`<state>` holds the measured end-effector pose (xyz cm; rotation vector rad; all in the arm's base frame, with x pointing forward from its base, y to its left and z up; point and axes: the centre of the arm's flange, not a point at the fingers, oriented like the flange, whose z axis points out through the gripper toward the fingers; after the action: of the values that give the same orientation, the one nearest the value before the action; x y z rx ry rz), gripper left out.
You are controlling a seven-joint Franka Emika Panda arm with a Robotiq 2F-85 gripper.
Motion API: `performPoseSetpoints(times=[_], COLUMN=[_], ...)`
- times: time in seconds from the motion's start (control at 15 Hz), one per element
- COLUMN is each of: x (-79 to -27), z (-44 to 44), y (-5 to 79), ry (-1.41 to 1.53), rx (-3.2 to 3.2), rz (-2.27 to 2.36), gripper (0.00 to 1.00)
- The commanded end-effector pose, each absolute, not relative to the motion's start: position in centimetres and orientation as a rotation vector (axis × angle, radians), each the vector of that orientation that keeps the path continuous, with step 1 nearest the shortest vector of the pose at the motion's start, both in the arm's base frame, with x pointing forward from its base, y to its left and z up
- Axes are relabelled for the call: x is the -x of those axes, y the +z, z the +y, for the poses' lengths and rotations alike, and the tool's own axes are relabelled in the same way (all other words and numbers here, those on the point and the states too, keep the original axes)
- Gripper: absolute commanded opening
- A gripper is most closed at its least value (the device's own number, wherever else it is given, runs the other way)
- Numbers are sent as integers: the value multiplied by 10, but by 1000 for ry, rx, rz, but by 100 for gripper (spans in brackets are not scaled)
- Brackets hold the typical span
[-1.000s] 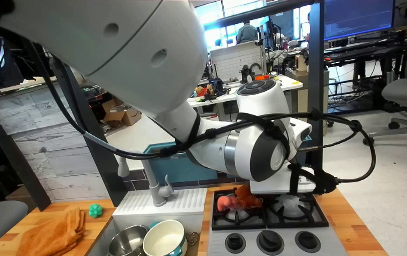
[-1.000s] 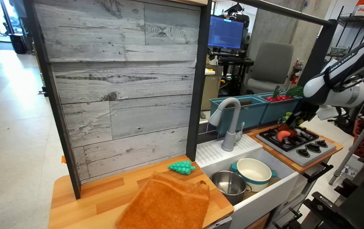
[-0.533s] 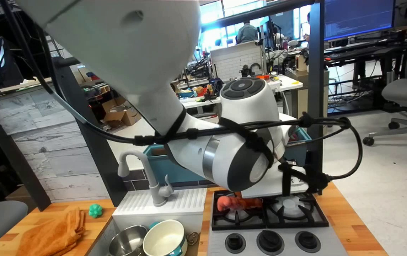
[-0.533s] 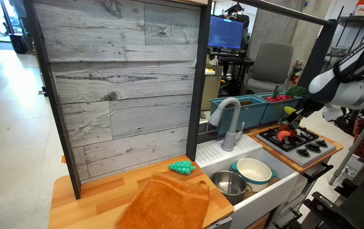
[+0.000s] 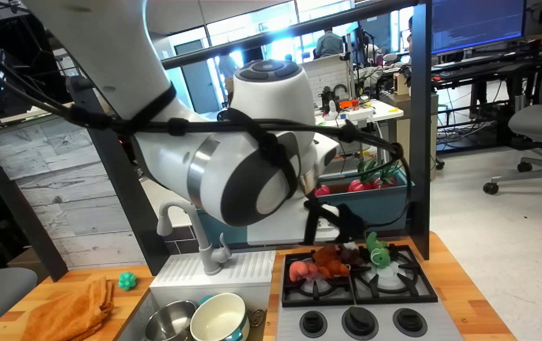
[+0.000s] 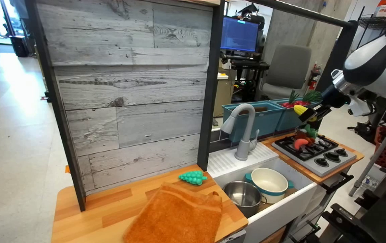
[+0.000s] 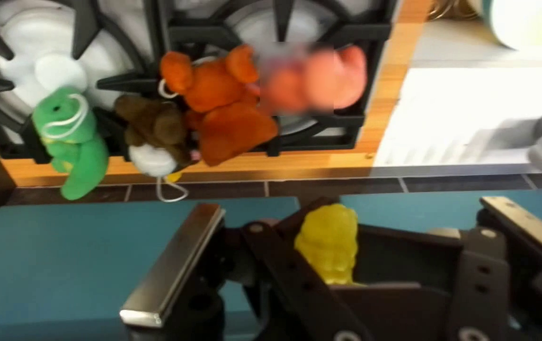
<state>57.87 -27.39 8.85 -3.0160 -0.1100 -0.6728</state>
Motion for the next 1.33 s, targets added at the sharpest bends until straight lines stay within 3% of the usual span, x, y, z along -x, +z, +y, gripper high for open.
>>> performPoseSetpoints(times=[0.0, 0.27, 0.67, 1.27], x=[-544, -545, -592, -612], z=[-219, -142, -67, -38], y=[112, 85, 16, -49], ry=[-516, -316, -32, 345], rx=[2943, 2919, 3045, 3117], rz=[-225, -329, -209, -104], gripper=[0, 0, 0, 0])
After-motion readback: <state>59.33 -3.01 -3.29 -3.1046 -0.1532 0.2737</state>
